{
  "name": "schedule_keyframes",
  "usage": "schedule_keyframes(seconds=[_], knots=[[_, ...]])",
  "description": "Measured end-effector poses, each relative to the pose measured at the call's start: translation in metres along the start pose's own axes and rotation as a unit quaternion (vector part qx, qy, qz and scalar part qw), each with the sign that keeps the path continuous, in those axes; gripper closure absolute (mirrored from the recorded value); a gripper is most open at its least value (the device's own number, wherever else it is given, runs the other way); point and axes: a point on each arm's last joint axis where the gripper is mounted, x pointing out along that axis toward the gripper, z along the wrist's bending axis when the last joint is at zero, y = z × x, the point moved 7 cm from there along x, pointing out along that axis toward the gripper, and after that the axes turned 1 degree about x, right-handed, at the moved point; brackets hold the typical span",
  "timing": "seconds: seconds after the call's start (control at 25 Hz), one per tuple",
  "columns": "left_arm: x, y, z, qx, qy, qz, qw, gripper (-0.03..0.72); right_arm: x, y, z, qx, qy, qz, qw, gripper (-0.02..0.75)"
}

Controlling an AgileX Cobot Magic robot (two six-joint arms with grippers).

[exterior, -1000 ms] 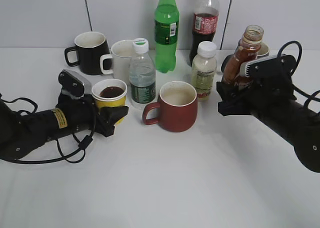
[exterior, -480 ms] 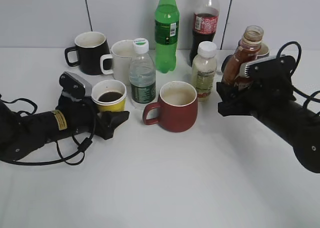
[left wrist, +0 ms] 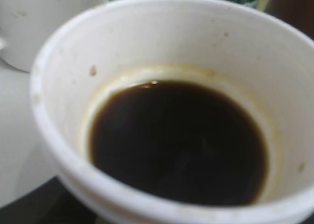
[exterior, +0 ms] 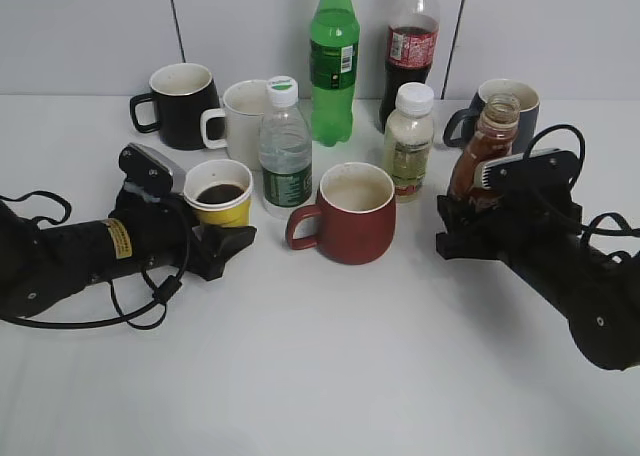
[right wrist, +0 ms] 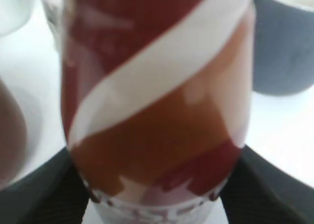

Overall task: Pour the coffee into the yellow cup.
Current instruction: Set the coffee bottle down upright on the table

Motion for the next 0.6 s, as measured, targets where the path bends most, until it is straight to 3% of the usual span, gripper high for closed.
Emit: schedule_keyframes(seconds=[0.6], knots=[[-0.014,0.003,0.000,-0.016,-0.023,0.019,0.999,0.141,0.009,0.024,-0.003,0.039,0.009,0.024,0.999,0.218]])
